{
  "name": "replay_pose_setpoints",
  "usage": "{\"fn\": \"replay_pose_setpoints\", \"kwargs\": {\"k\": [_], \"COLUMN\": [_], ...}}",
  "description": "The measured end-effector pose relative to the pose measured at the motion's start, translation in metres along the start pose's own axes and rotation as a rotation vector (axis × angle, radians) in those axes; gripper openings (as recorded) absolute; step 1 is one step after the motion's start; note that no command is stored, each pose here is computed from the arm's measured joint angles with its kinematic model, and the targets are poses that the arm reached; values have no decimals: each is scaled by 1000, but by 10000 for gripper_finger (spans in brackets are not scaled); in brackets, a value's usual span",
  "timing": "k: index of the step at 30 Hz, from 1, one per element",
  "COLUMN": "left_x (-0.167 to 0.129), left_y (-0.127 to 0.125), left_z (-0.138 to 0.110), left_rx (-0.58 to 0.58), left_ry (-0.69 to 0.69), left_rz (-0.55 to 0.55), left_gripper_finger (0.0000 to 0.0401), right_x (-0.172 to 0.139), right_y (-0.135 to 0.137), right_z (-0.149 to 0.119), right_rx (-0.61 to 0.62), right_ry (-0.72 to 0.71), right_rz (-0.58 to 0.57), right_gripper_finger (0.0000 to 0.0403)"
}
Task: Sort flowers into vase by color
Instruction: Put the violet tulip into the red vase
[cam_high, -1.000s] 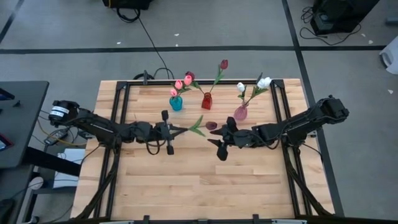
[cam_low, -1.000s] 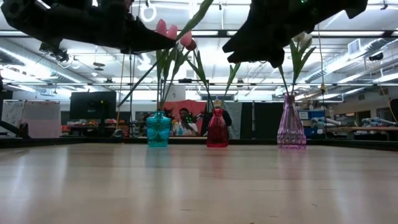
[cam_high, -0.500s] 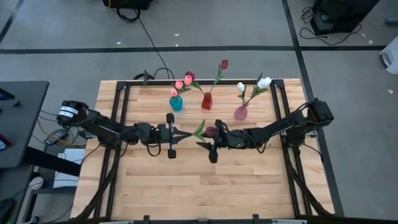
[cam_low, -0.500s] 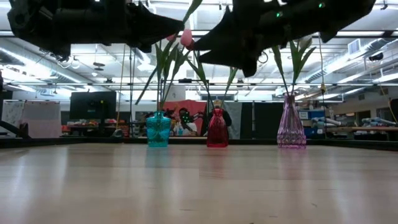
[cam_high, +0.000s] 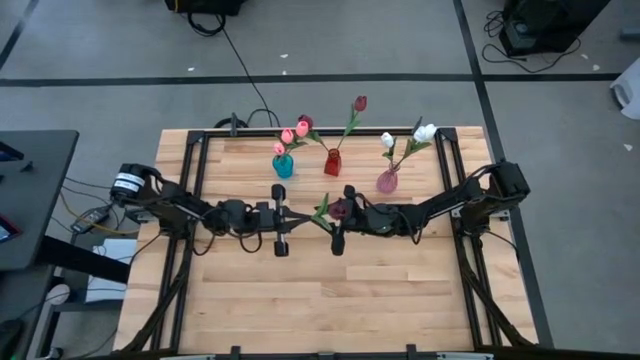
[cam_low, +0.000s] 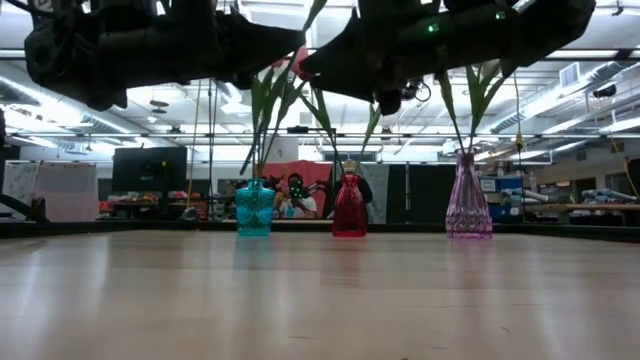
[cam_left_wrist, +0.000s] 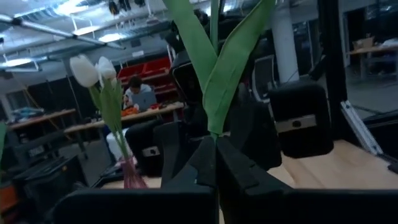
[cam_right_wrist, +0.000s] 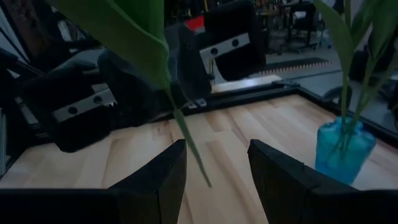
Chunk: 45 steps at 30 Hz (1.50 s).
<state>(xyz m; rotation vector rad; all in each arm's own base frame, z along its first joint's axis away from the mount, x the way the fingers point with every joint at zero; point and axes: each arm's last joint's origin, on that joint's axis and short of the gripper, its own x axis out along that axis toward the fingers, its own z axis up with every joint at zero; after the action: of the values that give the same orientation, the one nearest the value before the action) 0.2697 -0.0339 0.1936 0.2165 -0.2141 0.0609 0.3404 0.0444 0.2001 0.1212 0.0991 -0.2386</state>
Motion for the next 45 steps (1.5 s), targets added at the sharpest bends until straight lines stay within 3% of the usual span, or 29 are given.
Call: {"fn": "replay_pose_setpoints", "kwargs": {"k": [17,45], "left_x": [2,10], "left_y": [-2,-3], "left_z": [-2,4], "left_rx": [-10,20], "left_ry": [-80,-110], "left_rz": [-18,-38], "left_gripper_finger": [5,6], "right_x": [-3,-2], "right_y": [8,6], "right_z": [4,13], "right_rx": [-40,-90], "right_ry": [-48,-132], "right_rz": [79,112], "right_gripper_finger": [129,118]}}
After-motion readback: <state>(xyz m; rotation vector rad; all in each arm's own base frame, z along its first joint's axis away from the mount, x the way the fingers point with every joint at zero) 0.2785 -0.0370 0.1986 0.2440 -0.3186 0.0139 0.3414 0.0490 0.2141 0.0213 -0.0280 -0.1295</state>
